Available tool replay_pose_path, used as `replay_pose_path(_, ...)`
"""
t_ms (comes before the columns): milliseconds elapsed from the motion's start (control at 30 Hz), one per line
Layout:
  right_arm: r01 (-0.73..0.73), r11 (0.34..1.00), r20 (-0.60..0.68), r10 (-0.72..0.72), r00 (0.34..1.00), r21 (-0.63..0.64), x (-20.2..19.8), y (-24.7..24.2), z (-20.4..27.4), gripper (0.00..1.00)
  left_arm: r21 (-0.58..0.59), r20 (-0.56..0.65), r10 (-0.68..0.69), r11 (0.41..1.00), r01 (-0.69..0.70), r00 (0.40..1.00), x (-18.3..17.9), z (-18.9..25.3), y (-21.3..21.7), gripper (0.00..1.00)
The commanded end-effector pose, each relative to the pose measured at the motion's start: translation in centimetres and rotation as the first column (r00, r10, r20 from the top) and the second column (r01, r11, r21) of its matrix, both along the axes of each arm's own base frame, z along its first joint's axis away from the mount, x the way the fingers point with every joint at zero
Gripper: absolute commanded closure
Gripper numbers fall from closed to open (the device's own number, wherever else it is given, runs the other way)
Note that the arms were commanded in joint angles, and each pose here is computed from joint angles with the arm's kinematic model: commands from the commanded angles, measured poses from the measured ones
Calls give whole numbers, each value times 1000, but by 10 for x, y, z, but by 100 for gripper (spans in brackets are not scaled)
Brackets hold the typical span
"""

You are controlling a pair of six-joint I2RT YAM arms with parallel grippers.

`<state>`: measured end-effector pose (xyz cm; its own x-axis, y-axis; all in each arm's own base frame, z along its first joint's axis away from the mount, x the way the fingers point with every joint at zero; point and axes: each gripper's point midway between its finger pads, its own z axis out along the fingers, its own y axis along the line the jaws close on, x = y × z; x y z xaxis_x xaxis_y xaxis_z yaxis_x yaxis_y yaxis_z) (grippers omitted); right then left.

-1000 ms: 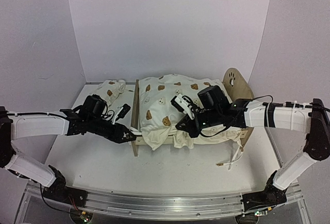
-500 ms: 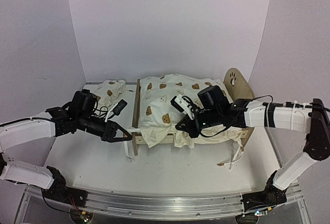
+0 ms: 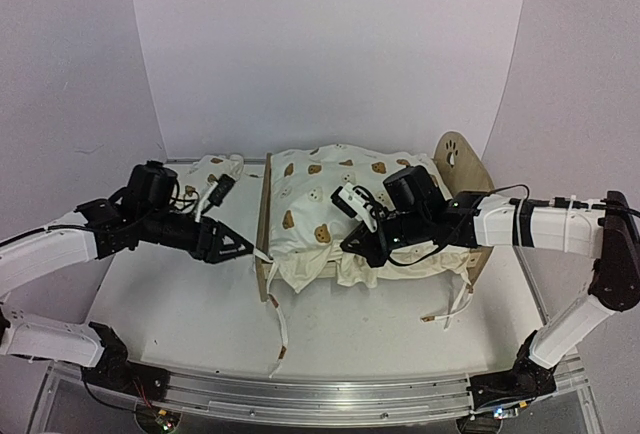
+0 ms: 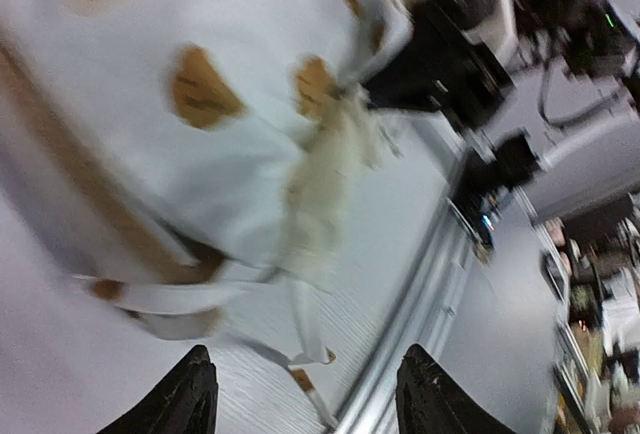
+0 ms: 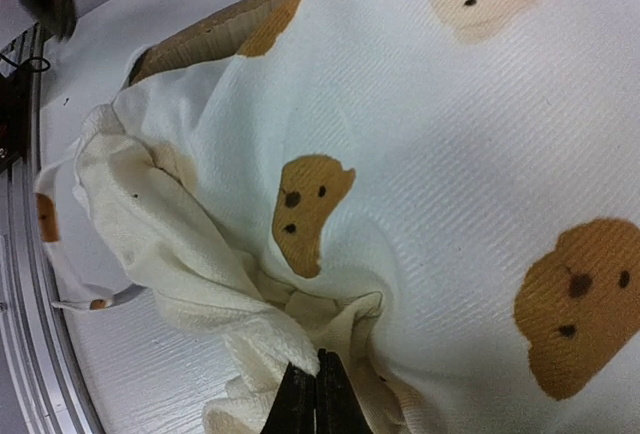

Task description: Set up the pet bed

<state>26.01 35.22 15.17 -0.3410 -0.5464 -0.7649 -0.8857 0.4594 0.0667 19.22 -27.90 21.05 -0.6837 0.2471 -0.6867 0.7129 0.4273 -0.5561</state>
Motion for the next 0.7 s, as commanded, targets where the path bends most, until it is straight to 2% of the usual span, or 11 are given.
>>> replay_pose_path(0, 0, 999, 55, -3, 998, 47, 6, 2, 25, 100, 48, 146, 326, 941, -336, 934, 60, 3, 52, 44)
replay_pose_path(133, -6, 999, 50, 3, 999, 48, 7, 5, 25, 100, 34, 209, 242, 967, -254, 947, 60, -24, 41, 43)
replay_pose_path(267, -17, 998, 38, 15, 999, 57, 6, 8, 25, 100, 101, 287, 252, 951, -291, 924, 74, -60, 48, 40)
replay_pose_path(333, -22, 998, 37, 20, 999, 58, 4, 8, 25, 100, 84, 319, 276, 945, -317, 907, 80, -68, 50, 39)
replay_pose_path(500, -24, 998, 44, 21, 999, 62, 4, 8, 29, 100, 67, 309, 277, 948, -311, 910, 86, -91, 43, 38)
replay_pose_path(667, -34, 997, 54, 30, 998, 72, 4, 9, 35, 100, 62, 296, 241, 961, -270, 924, 103, -103, 24, 42)
